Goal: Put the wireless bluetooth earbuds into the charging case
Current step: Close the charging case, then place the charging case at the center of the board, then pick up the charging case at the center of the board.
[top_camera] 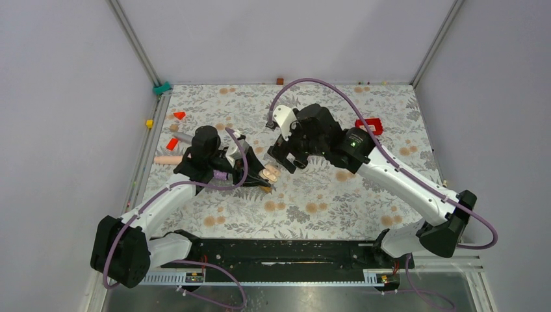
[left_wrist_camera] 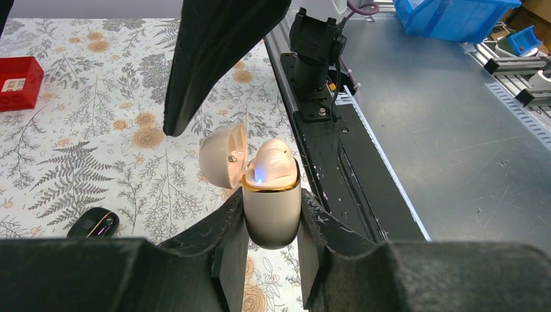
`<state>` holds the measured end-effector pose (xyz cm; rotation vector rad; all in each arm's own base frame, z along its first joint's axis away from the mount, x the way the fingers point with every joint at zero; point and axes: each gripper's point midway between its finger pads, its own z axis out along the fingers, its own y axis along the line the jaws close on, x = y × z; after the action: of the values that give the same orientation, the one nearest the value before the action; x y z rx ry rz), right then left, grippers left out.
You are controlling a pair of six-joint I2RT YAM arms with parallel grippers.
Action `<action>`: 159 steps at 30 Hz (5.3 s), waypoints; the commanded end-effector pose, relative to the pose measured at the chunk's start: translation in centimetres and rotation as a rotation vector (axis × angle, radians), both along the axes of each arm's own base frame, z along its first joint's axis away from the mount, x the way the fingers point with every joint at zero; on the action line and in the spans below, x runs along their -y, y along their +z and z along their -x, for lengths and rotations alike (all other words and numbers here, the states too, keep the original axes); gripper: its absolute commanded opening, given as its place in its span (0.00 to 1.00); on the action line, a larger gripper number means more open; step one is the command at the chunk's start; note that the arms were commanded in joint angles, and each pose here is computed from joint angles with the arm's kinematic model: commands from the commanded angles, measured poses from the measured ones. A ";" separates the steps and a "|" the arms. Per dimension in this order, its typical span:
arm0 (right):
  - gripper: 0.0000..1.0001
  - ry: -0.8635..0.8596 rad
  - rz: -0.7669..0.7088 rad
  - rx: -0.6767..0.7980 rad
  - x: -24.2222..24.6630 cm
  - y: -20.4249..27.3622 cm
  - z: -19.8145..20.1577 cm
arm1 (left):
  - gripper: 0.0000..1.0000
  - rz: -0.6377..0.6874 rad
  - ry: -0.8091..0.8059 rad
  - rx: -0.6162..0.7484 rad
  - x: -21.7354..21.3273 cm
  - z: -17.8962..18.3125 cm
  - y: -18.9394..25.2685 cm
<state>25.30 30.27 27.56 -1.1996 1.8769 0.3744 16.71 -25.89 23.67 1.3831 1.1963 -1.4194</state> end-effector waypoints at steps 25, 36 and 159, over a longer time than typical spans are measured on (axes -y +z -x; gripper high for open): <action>1.00 0.136 -0.146 -0.050 0.5 4.4 3.3 | 0.00 0.008 0.159 0.051 0.9 -3.6 1.5; 1.00 -0.251 -0.119 0.320 11.4 9.7 -1.9 | 0.00 -0.269 0.271 -0.140 2.1 -10.7 -2.2; 0.99 -0.385 0.685 -0.317 9.7 -19.7 -8.4 | 0.99 -0.317 0.691 -0.359 -16.3 -9.5 -3.4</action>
<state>33.42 20.08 5.82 -1.2107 2.6306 -0.4117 26.32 -9.25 19.44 0.7506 2.0312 -1.0068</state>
